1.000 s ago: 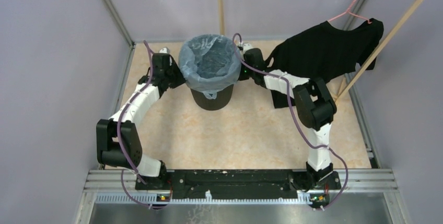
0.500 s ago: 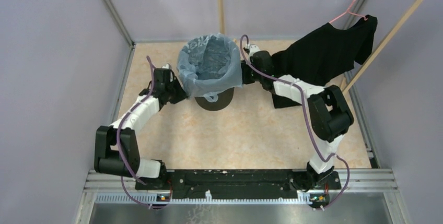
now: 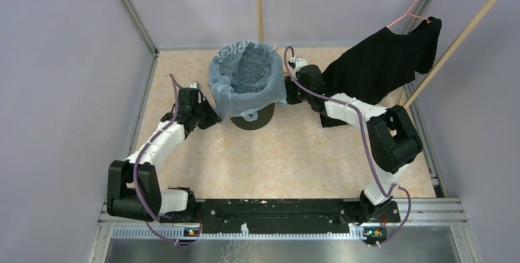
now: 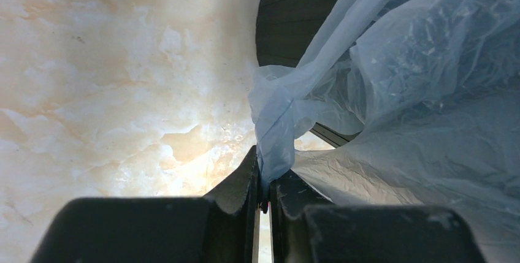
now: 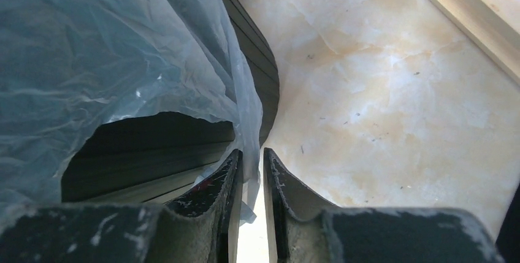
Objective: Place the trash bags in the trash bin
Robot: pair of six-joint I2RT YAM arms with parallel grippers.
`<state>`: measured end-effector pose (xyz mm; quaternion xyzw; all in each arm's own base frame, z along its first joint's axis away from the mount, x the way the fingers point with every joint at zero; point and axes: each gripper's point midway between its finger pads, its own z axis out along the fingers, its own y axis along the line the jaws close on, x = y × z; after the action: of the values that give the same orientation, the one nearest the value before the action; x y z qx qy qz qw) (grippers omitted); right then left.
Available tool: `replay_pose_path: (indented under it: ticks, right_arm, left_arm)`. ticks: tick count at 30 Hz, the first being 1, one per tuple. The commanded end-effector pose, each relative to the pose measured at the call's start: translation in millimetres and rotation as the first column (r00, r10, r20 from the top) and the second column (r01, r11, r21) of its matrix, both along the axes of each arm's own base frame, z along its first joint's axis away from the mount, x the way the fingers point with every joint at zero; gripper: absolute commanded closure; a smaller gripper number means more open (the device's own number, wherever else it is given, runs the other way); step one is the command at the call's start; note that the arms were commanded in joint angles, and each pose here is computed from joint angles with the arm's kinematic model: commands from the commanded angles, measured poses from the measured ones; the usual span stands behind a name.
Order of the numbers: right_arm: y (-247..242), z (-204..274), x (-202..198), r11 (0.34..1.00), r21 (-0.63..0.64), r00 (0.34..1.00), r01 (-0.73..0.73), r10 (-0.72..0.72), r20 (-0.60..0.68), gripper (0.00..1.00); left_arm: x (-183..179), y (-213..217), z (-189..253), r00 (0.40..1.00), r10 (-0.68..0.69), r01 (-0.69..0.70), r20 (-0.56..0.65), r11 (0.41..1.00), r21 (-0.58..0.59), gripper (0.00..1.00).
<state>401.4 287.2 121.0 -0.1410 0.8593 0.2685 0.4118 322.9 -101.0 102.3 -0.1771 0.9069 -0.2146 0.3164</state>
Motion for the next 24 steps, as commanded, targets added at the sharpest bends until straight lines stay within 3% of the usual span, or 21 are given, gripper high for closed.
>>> replay_pose_path:
  ticks: [1, 5, 11, 15, 20, 24]
  right_arm:
    - [3, 12, 15, 1.000, -0.022, 0.998, 0.012, -0.011, 0.059, 0.81]
    - [12, 0, 21, 1.000, -0.017, 0.999, 0.003, -0.003, 0.034, 0.80]
    - [44, 0, 9, 0.998, 0.009, 0.997, -0.060, 0.059, 0.043, 0.77]
    - [51, 1, 3, 0.997, 0.021, 0.996, -0.078, 0.077, 0.046, 0.73]
    - [49, 6, -22, 0.993, 0.061, 0.994, -0.104, 0.102, 0.032, 0.71]
    - [41, 12, -54, 0.989, 0.086, 0.992, -0.123, 0.122, 0.017, 0.65]
  left_arm:
    - [6, 10, 13, 0.999, 0.024, -0.026, 0.037, 0.998, 0.052, 0.87]
    - [13, 6, 9, 0.999, 0.027, -0.028, 0.026, 0.999, 0.026, 0.88]
    - [29, -27, 8, 0.999, -0.036, 0.038, 0.013, 0.991, -0.129, 0.89]
    - [33, -32, 5, 0.999, -0.048, 0.048, 0.002, 0.990, -0.135, 0.88]
    - [13, -39, 5, 0.998, -0.070, 0.070, -0.001, 0.987, -0.148, 0.87]
    - [-13, -31, 6, 0.998, -0.060, 0.057, -0.017, 0.990, -0.126, 0.80]
